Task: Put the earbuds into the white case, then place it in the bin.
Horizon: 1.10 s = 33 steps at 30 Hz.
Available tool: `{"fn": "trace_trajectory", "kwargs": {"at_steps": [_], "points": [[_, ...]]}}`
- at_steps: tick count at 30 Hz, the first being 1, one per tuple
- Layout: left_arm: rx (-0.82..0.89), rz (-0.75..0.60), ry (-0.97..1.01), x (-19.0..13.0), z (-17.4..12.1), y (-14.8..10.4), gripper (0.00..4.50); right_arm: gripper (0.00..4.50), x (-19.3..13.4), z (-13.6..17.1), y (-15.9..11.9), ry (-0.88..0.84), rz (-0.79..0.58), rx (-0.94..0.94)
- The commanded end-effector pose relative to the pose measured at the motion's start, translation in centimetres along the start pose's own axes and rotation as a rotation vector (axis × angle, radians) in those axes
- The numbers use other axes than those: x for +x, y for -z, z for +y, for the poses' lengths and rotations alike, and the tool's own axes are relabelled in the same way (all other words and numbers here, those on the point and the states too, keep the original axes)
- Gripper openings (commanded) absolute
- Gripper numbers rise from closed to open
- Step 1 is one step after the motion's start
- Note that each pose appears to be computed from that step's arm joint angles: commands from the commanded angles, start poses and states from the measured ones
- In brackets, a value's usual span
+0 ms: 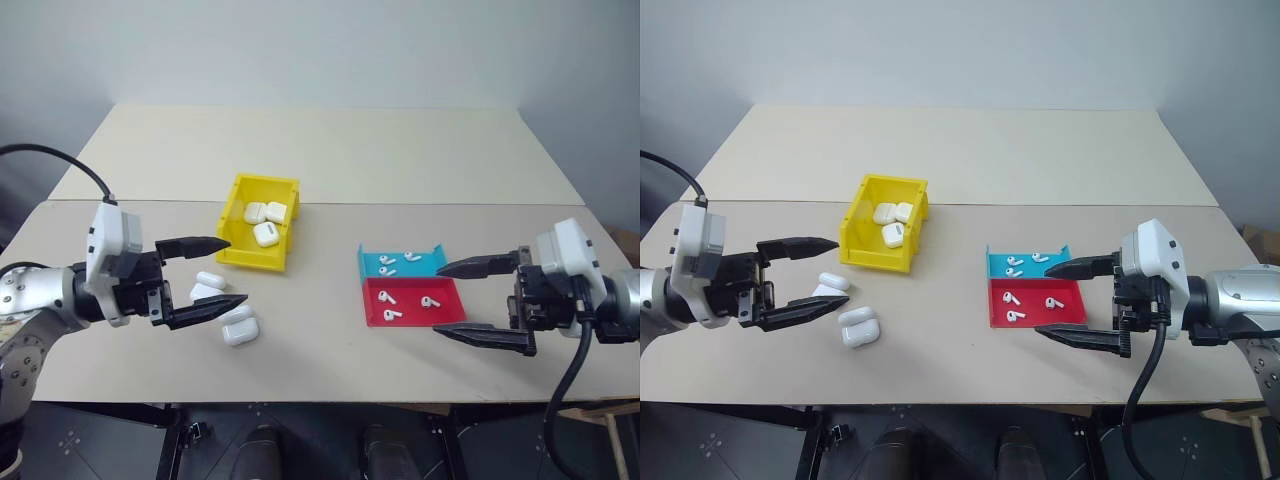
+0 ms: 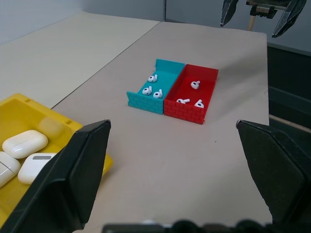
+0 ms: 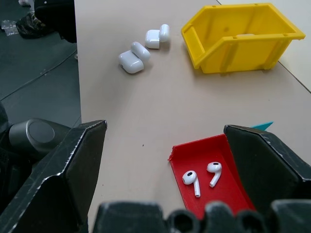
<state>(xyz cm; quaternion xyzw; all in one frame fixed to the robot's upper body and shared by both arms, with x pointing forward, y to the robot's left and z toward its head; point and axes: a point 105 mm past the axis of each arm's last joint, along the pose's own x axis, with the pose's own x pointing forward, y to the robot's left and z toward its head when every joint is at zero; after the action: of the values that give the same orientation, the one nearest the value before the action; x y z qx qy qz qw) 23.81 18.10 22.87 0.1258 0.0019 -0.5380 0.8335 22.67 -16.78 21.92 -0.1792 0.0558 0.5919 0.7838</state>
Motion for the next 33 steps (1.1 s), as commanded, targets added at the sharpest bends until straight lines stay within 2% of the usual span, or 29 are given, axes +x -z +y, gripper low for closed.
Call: {"fn": "trace_trajectory", "kwargs": {"at_steps": [1, 9, 15, 17, 25, 28, 33], "points": [[0.048, -0.012, 0.005, -0.1, -0.2, -1.3, 4.5, 4.48, -0.2, 0.2, -0.7, -0.001, -0.004, -0.043], [0.031, 0.037, 0.007, -0.4, -0.2, -1.0, 4.5, 4.48, -0.2, 0.1, -0.7, 0.009, -0.006, -0.041], [0.114, 0.096, -0.104, -0.5, 0.8, -0.8, 4.5, 4.48, -0.1, -0.4, -0.9, 0.026, 0.011, -0.057], [0.12, 0.188, -0.111, -0.7, 0.9, -0.4, 4.5, 4.48, -0.3, -0.5, -1.2, 0.036, 0.013, -0.054], [0.076, 0.401, -0.169, -0.9, 2.6, 0.7, 4.5, 4.48, -0.3, -0.3, -1.0, 0.077, 0.029, -0.062], [-0.013, 0.513, -0.19, -1.1, 3.3, 1.3, 4.5, 4.48, -0.2, -0.2, -0.9, 0.097, 0.051, -0.067], [-0.21, 0.702, -0.129, -2.2, 2.6, 1.9, 4.5, 4.48, -0.1, -0.1, -0.8, 0.091, 0.067, -0.065]]}}
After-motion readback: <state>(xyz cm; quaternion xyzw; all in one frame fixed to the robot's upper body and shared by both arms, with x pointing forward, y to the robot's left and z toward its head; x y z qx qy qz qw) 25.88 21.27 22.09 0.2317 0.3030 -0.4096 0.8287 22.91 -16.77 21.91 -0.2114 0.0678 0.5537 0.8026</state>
